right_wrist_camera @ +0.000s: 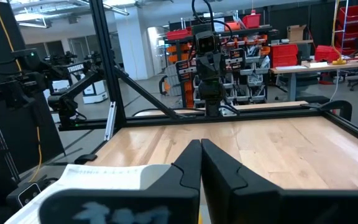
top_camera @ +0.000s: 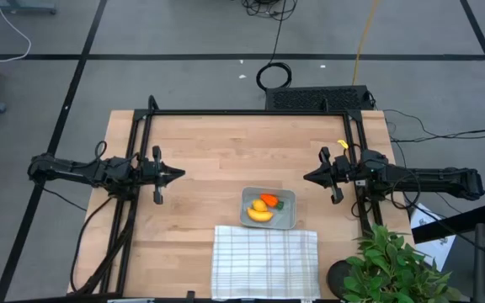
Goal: Pick and placing Produce into tupperware
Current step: Return to Home Position
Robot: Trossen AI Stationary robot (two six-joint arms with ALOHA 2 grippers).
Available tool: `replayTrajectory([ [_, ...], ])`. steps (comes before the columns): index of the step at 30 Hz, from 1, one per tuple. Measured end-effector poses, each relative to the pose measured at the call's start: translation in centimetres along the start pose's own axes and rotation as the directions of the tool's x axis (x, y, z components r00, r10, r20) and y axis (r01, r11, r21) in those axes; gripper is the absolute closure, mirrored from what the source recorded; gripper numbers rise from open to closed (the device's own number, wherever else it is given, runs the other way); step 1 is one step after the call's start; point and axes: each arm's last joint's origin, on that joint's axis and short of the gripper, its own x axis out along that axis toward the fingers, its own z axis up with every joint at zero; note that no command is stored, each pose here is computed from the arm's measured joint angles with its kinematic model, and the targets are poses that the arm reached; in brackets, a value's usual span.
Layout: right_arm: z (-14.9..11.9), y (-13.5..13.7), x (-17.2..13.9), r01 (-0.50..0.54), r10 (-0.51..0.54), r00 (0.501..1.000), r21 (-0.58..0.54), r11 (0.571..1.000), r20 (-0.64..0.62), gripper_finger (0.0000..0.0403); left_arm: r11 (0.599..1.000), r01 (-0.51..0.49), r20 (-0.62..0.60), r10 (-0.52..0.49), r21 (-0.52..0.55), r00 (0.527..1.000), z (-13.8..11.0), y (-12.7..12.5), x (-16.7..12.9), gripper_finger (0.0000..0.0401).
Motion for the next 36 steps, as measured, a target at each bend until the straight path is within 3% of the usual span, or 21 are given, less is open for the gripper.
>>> replayTrajectory([
  [10,0.0,0.0,0.0,0.0,0.0,1.0,0.0,1.0,0.0,0.0403,1.0,0.0,0.0,0.0,0.0,1.0,0.0,0.0,0.0,0.0399],
  [21,0.0,0.0,0.0,0.0,0.0,1.0,0.0,1.0,0.0,0.0403,1.0,0.0,0.0,0.0,0.0,1.0,0.0,0.0,0.0,0.0374],
  [36,0.0,0.0,0.0,0.0,0.0,1.0,0.0,1.0,0.0,0.0403,1.0,0.0,0.0,0.0,0.0,1.0,0.0,0.0,0.0,0.0396],
])
